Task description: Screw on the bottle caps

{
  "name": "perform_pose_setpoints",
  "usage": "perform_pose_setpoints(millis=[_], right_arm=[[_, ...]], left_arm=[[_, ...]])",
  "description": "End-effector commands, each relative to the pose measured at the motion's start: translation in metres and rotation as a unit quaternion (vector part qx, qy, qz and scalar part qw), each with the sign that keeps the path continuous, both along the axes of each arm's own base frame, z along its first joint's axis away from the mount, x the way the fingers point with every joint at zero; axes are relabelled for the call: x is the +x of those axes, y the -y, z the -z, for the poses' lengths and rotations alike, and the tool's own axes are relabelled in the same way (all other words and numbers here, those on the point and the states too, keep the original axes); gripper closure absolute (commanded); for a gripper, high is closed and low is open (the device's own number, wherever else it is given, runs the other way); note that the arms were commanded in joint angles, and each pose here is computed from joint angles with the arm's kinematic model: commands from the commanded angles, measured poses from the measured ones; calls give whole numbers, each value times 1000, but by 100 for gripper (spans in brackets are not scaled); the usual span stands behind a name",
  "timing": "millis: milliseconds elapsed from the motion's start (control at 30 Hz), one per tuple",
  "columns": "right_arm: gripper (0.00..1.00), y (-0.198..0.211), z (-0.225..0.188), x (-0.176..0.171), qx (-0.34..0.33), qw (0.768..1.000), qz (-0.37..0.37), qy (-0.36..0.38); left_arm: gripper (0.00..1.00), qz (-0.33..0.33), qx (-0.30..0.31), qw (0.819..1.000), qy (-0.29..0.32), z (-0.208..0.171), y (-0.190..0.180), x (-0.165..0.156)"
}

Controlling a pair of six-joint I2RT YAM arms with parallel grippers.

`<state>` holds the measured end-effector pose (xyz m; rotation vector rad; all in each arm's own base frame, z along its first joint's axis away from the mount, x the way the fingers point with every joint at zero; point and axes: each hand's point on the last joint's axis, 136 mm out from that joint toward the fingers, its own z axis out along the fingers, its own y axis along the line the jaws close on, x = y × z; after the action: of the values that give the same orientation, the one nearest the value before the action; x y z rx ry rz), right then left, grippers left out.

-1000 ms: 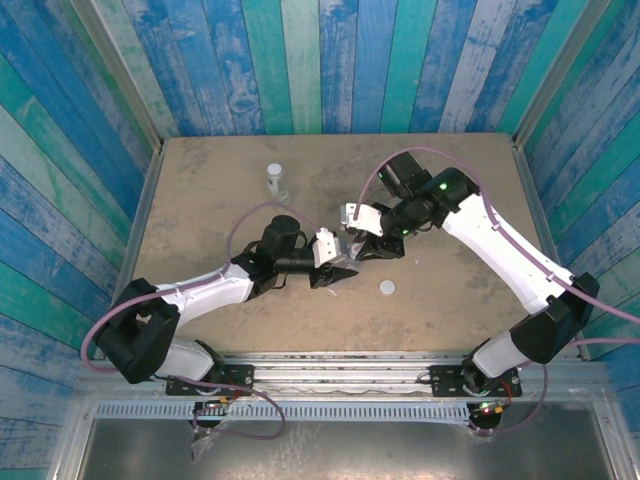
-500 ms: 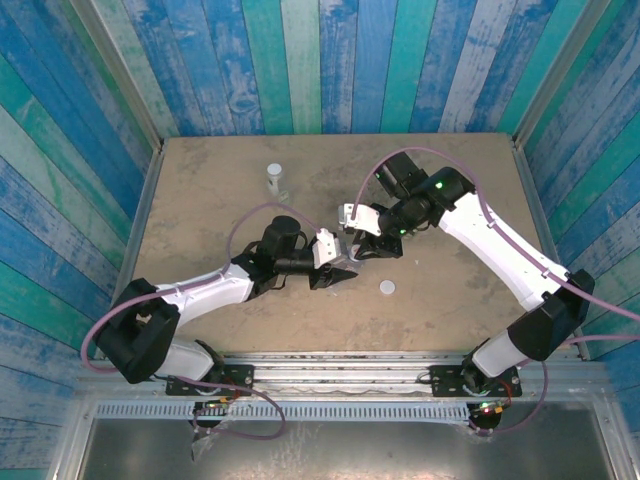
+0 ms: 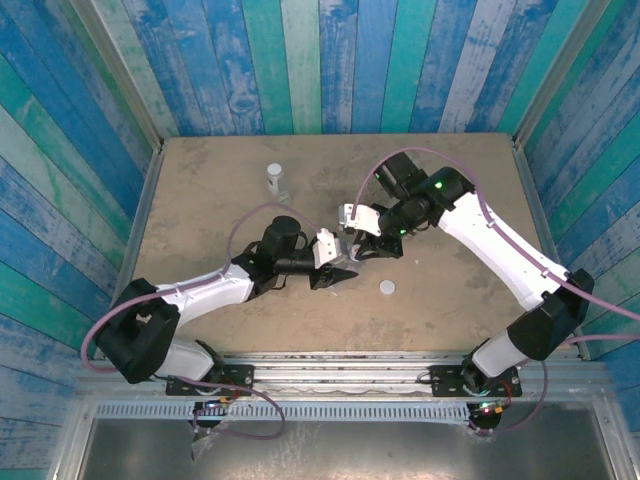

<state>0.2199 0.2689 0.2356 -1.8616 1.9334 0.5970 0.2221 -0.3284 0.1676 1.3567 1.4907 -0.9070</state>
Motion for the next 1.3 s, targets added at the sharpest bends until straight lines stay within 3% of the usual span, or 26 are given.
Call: perform_pose_setpoints(millis=[0,100,300,400,467,567,700,867,1000,1167,1267], right_arm=[[79,1,4,6,-19,997,64,-34],[89,5,8,32,-33,977,205,-45],[97,19,15,55,-44,890,441,-111],[99,18,12,55,-31,851,502,-151],[99,17,8,55,-23,841,515,-164],[90,14,-1,53,-12,856,492,-159],[61,9,-19,49,12,894,427,-139],[43,7,-53,45,85,941,323,-57],[43,8,-76,41,167,950,264,24],[45,4,-116,31,308,926,201,79],[45,0,-128,17,351,919,163,70]], left_arm=[[53,-42,-33,998,35,-27,-1,15],[53,-87,-47,994,51,-34,-4,32],[52,-158,-51,983,78,-40,-6,64],[53,-166,-49,981,84,-40,-4,71],[53,-162,-44,982,84,-38,-2,73],[53,-156,-45,983,82,-37,-1,71],[53,-146,-50,985,77,-34,-2,63],[53,-131,-74,987,48,-37,-3,50],[54,-70,-113,991,19,-52,7,28],[54,7,-171,985,-9,-80,14,2],[53,46,-197,979,-22,-95,16,-10]])
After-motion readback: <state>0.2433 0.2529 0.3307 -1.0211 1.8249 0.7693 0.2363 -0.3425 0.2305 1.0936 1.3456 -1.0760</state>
